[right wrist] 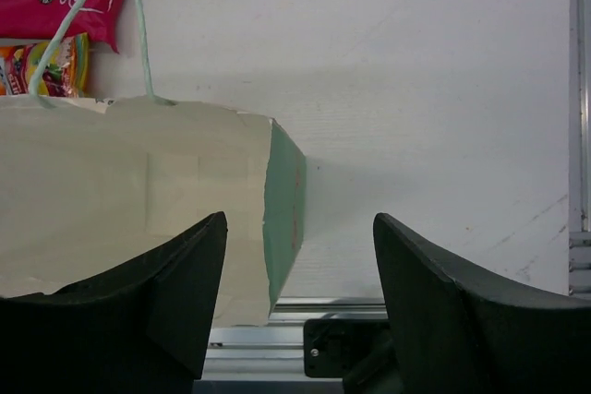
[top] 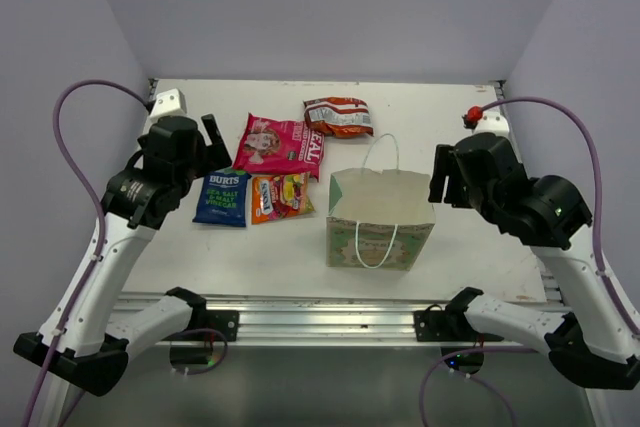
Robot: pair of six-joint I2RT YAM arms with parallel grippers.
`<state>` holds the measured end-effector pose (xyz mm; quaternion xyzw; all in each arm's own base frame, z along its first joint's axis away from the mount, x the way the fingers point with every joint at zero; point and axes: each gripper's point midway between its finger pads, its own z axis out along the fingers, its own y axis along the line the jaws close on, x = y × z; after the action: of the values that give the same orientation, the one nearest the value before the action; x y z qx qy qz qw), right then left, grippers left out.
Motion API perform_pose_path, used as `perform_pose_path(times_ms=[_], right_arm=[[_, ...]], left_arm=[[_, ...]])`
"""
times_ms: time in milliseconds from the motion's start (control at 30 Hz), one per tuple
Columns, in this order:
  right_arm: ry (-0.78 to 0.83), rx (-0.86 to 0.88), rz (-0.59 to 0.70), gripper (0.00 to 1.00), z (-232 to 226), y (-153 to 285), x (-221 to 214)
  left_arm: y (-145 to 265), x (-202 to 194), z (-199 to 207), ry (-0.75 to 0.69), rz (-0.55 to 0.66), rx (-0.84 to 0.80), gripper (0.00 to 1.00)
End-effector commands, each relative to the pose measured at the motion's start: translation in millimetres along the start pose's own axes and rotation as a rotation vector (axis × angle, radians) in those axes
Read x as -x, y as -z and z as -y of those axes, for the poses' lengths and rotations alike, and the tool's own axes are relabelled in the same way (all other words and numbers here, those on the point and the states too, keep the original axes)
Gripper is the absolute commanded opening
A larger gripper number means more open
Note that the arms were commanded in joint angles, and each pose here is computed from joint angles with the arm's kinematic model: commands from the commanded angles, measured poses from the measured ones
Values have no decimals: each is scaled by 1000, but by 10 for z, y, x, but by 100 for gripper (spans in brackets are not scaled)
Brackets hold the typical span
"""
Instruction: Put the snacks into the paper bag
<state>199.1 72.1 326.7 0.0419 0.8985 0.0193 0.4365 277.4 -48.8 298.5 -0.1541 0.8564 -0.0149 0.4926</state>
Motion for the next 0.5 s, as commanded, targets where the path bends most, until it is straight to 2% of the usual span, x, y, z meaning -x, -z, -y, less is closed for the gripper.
perform_pose_path(times_ms=[0, 300, 467], right_arm=[[33, 35, -30, 67, -67, -76, -121], [62, 45, -43, 62, -112, -263, -290], [70, 60, -58, 55, -144, -331, -377]], left_arm=[[32, 27, -21, 55, 13, 7, 96], [-2, 26, 7, 81, 16, 4, 96], [-38, 15, 16, 75, 9, 11, 96]])
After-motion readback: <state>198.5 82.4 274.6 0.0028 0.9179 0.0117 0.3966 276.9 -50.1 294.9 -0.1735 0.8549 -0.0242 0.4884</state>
